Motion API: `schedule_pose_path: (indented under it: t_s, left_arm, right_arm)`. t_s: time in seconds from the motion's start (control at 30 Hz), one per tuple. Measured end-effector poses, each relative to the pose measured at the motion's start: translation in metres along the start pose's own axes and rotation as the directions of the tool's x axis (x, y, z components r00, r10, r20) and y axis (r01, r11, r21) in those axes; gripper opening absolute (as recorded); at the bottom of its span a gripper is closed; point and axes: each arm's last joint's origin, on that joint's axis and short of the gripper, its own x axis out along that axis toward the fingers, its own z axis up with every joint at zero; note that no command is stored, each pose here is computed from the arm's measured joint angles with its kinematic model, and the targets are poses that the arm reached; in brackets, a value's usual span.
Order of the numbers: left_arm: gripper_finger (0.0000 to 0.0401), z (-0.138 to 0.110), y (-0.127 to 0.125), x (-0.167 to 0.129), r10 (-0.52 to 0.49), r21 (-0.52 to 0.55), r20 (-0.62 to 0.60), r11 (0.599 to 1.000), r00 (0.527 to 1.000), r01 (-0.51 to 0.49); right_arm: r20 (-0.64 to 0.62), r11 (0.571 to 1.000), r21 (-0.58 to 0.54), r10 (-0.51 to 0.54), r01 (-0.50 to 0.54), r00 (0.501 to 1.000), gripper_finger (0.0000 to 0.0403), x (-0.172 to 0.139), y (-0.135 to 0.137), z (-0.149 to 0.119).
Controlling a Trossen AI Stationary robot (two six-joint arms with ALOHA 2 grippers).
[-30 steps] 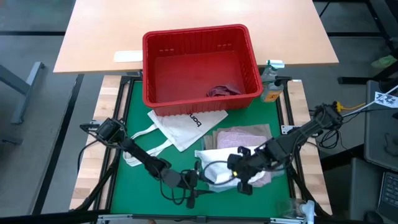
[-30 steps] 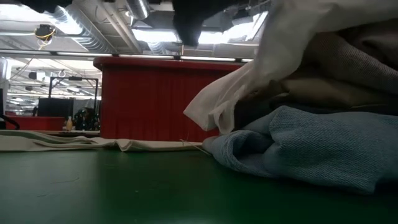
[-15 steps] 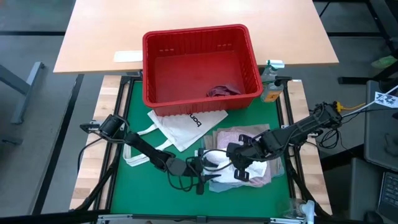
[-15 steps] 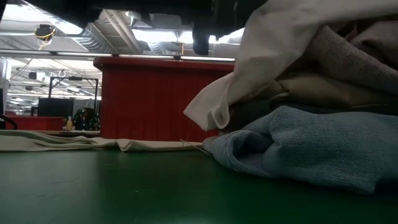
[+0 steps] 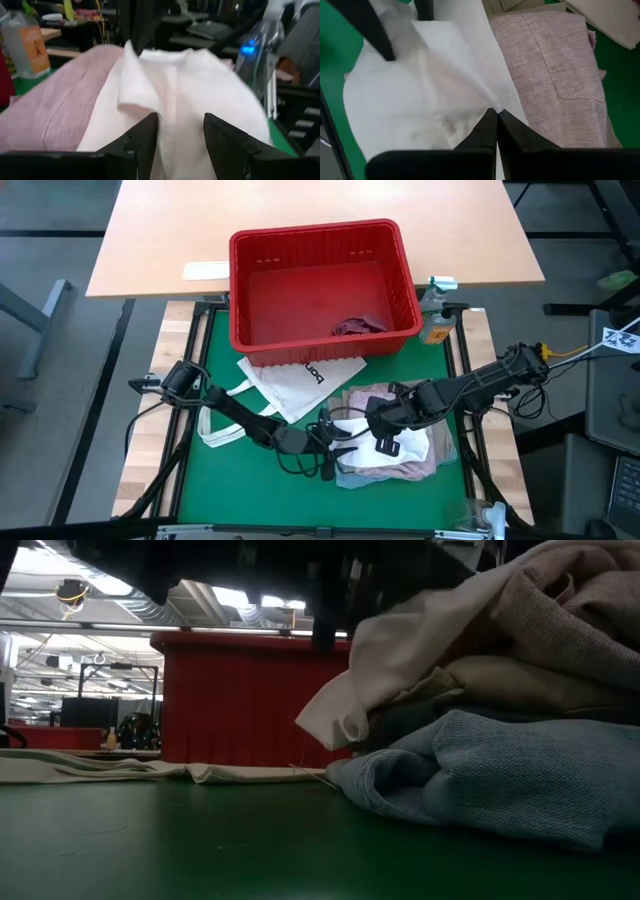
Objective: Fold laundry
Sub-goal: Fold the white underwear
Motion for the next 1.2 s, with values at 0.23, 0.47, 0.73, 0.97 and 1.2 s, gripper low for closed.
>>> schedule_pose_path:
  t_s: [0.23, 0.47, 0.73, 0.97, 1.2]
  left_arm:
    - [0.0155, -0.005, 0.001, 0.0, 0.024, 0.032, -0.042, 0.999, 0.999, -0.023]
    - [0.0155, -0.004, 0.004, 0.001, 0.034, 0.019, -0.038, 0.999, 0.999, -0.033]
    - [0.0177, -0.004, 0.003, 0.002, -0.023, 0.002, -0.048, 1.0, 0.999, 0.024]
    - [0.0215, -0.004, 0.004, 0.002, -0.028, -0.001, -0.049, 1.0, 0.998, 0.028]
    - [0.0212, 0.012, 0.011, 0.002, 0.005, -0.016, -0.013, 1.0, 1.0, -0.006]
  right_arm:
    - [-0.001, 1.0, -0.002, 0.001, -0.001, 1.0, 0.0005, 0.0, 0.0, 0.0]
    - [0.0, 1.0, -0.001, 0.002, -0.002, 1.0, 0.0005, 0.0, 0.0, 0.0]
    - [0.003, 1.0, 0.0, 0.006, -0.006, 1.0, 0.0025, 0.0, 0.001, 0.0]
    - [-0.014, 1.0, -0.001, 0.023, -0.023, 1.0, 0.0112, 0.0, 0.001, 0.0]
    - [-0.045, 0.998, 0.0, 0.056, -0.056, 0.997, 0.014, 0.0, 0.002, -0.002]
